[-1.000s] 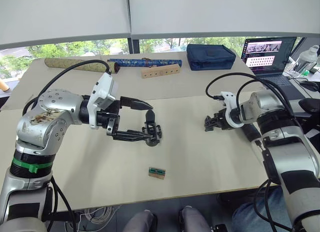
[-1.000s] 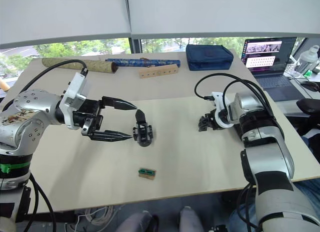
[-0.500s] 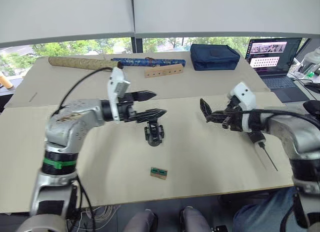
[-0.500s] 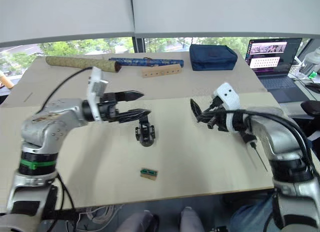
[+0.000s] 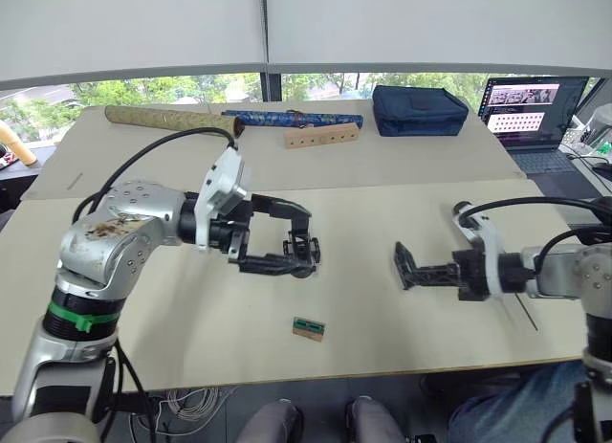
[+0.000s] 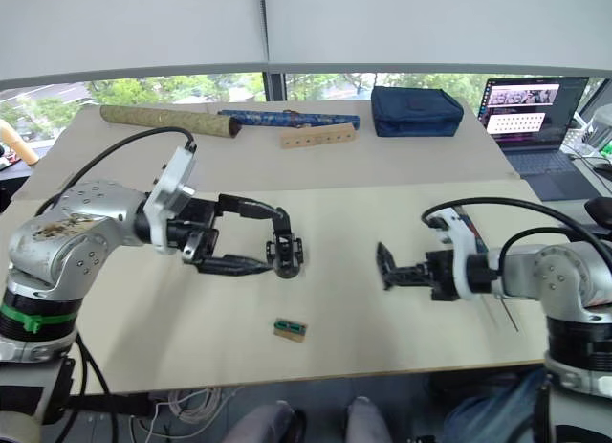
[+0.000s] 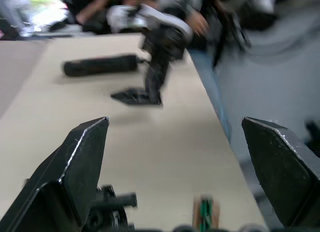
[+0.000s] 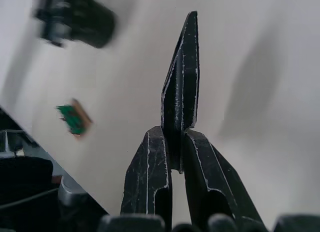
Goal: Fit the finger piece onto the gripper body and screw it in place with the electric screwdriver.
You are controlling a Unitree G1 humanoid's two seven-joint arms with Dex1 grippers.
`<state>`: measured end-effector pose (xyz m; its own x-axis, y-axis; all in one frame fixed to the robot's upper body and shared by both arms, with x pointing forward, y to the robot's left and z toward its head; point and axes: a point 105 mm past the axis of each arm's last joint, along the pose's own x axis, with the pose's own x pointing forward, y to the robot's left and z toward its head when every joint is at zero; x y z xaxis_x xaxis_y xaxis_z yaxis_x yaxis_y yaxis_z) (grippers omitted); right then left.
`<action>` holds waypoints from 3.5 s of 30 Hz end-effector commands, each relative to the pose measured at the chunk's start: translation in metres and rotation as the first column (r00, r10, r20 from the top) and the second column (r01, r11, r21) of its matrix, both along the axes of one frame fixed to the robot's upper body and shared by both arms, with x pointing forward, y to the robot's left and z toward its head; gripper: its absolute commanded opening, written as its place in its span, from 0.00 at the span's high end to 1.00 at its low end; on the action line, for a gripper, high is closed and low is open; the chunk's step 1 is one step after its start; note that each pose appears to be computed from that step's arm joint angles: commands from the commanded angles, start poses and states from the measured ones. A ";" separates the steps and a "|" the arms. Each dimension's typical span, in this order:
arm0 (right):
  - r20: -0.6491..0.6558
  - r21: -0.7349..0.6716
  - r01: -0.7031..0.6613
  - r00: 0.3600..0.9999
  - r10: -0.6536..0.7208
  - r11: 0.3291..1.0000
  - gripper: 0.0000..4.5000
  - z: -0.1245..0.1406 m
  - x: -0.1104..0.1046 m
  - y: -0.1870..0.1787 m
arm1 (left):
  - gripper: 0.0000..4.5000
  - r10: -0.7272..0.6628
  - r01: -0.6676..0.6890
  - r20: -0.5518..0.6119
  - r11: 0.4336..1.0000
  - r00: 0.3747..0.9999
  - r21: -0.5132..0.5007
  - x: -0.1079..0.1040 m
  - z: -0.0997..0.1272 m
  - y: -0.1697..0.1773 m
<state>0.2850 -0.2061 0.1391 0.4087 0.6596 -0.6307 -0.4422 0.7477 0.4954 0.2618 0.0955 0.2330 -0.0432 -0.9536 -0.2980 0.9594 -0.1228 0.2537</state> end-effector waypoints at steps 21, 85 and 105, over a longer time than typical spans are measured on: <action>-0.037 -0.232 -0.058 0.998 0.051 0.971 0.00 0.003 0.016 -0.014 | 0.00 -0.073 0.073 0.101 0.997 0.992 0.007 -0.010 0.009 -0.007; 0.959 -0.170 0.027 0.234 0.159 0.985 0.76 0.114 0.014 0.122 | 0.41 0.233 -0.611 -0.648 0.653 0.725 -0.447 0.077 0.043 -0.057; 0.960 -0.154 0.027 0.240 0.143 0.988 0.37 0.125 0.002 0.106 | 1.00 0.209 -0.525 -0.579 0.720 0.788 -0.455 0.077 0.051 -0.066</action>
